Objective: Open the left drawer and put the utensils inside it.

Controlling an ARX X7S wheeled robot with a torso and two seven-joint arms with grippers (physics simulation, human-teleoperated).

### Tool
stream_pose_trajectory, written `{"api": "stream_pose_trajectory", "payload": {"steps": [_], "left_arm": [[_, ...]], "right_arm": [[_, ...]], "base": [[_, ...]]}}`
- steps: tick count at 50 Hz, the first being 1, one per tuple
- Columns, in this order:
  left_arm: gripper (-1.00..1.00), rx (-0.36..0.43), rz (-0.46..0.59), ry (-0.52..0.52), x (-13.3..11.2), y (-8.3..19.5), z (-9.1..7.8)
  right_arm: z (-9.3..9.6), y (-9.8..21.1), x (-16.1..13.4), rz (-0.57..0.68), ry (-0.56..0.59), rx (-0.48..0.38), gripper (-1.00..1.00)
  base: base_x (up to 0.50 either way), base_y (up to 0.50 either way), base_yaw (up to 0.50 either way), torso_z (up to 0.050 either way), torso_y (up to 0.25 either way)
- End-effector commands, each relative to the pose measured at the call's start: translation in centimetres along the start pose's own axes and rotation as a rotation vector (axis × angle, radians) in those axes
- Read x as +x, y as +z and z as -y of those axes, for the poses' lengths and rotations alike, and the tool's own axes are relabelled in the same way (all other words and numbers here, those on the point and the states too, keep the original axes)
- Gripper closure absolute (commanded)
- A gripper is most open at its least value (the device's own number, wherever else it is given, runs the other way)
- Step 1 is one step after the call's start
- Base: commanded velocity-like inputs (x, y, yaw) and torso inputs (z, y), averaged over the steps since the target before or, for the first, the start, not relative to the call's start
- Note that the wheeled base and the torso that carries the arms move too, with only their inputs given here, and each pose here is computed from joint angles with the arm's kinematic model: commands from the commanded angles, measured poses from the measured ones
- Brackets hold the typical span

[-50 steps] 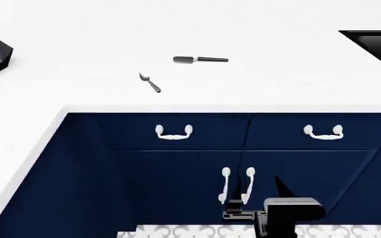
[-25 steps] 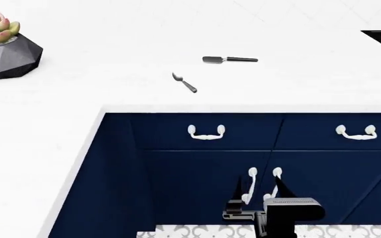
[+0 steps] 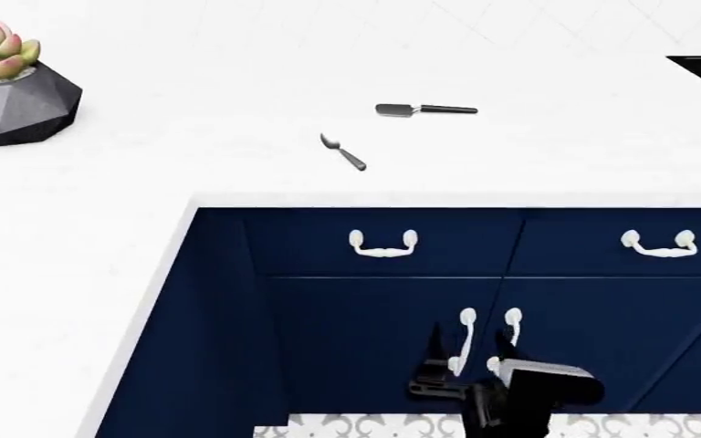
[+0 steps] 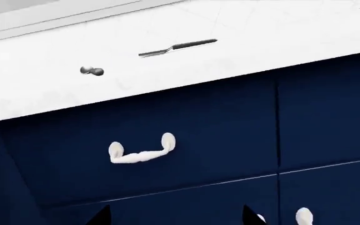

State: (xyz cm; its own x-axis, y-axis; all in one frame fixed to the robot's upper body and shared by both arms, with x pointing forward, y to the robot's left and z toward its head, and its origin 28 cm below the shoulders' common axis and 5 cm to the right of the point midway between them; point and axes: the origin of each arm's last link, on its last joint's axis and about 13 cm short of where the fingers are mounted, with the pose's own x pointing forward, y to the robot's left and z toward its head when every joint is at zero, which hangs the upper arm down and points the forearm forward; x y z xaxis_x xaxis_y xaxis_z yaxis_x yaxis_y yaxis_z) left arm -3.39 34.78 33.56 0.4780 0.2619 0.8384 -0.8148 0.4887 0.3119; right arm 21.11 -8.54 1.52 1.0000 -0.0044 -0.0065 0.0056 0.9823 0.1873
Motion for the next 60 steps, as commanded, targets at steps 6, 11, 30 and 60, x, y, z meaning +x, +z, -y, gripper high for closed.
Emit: {"api": "stream_pose_trajectory", "payload": {"steps": [6,11,30,60], "left_arm": [[-1.00,-0.049,0.021,0.028,0.8,0.4,0.6],[-1.00,0.000,-0.023,-0.049,-0.1,-0.7,0.3],[-1.00,-0.050,0.021,0.039,0.9,0.1,0.7],[-1.00,0.032,0.016,-0.040,-0.4,-1.4,0.7]], "right_arm": [[-0.4,-1.2,1.4,0.017,0.193,1.062,-1.00],[-0.4,-1.7,1.7,0.016,0.161,1.077,-1.00],[0.7,-3.5,5.2,-0.044,-0.009,1.058,-1.00],[-1.9,-3.2,11.6,-0.079,0.201,1.136,-1.00]], "base": [[0.00,0.00,0.00,0.000,0.000],[0.00,0.00,0.00,0.000,0.000],[0.00,0.00,0.00,0.000,0.000],[0.00,0.00,0.00,0.000,0.000]]}}
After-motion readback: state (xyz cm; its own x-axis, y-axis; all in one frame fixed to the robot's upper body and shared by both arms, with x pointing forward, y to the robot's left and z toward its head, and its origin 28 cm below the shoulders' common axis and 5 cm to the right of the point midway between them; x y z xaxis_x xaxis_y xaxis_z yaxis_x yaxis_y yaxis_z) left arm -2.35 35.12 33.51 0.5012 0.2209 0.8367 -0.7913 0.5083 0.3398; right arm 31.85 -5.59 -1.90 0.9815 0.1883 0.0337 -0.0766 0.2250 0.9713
